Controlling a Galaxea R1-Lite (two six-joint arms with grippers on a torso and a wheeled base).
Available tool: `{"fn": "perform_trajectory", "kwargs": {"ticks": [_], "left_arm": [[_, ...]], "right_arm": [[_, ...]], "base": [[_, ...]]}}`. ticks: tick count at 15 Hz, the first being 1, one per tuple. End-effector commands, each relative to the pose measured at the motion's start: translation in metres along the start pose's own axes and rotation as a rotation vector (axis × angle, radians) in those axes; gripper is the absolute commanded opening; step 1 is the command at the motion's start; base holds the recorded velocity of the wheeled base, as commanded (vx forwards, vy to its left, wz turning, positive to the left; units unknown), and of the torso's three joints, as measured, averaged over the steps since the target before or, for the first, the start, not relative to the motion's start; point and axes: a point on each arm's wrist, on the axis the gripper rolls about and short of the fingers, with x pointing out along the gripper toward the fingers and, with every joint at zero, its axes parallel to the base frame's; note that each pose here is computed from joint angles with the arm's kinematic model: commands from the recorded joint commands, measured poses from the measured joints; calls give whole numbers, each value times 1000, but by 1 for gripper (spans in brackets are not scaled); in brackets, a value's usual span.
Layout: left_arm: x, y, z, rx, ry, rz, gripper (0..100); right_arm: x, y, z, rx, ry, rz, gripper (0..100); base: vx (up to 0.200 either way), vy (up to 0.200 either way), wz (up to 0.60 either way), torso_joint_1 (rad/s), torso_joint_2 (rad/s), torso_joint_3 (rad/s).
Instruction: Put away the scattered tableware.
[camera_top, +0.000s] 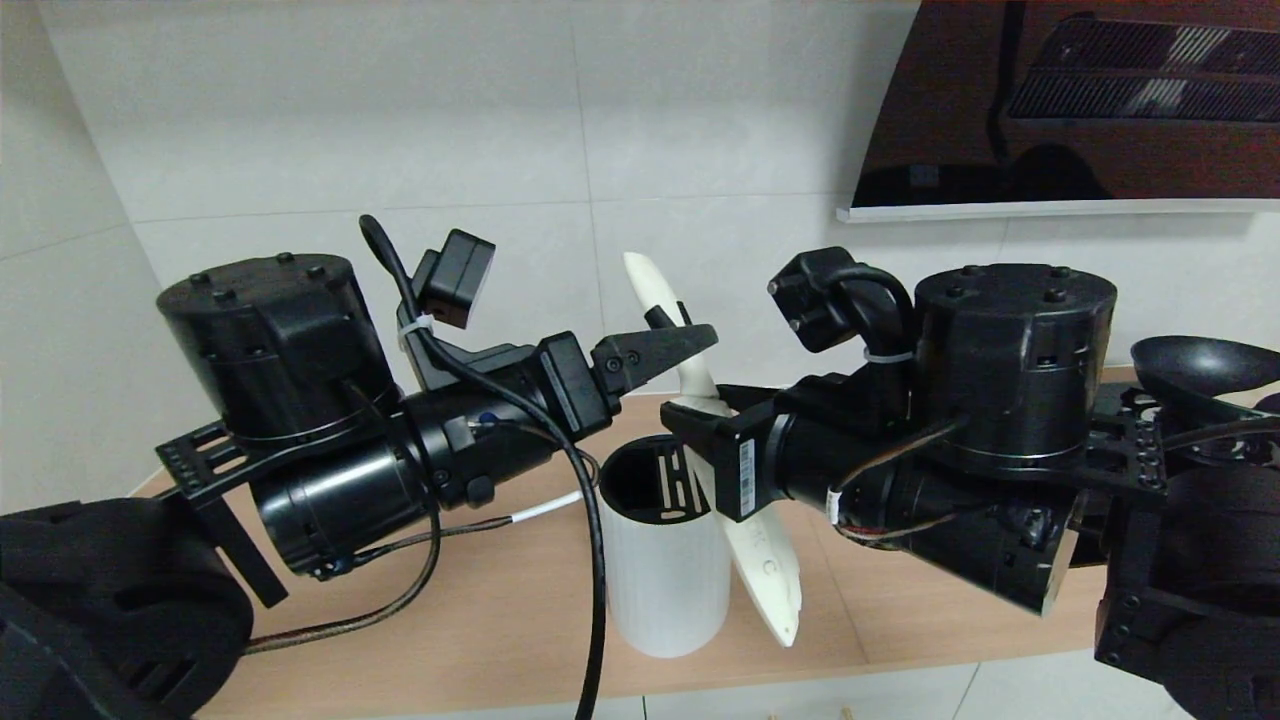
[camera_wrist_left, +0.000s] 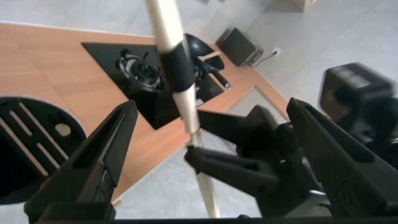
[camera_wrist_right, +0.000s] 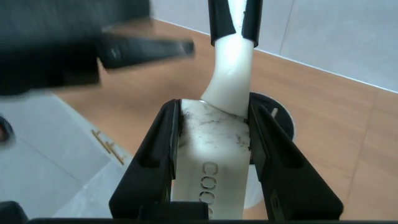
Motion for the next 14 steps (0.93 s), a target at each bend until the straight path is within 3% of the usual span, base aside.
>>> {"fn": "perform_trajectory", "kwargs": {"ticks": [1, 3, 8, 11, 14], "left_arm": [[5, 4, -4, 3, 5, 8, 100], [7, 6, -4, 24, -11, -3, 100], [6, 6, -2, 41, -31, -11, 100], [5, 9, -2, 76, -34, 0, 100], [4, 11, -2, 78, -35, 7, 100]], "right_arm": [[2, 3, -5, -2, 14, 6, 0], [0, 10, -7, 0, 20, 25, 0], [-5, 16, -9, -1, 25, 43, 0], [-7, 16, -9, -3, 27, 44, 0], [-15, 24, -8, -6, 27, 75, 0]], "base": [[0, 0, 0, 0, 0, 0], [0, 0, 0, 0, 0, 0], [0, 0, 0, 0, 0, 0], [0, 0, 0, 0, 0, 0], [0, 0, 0, 0, 0, 0]]}}
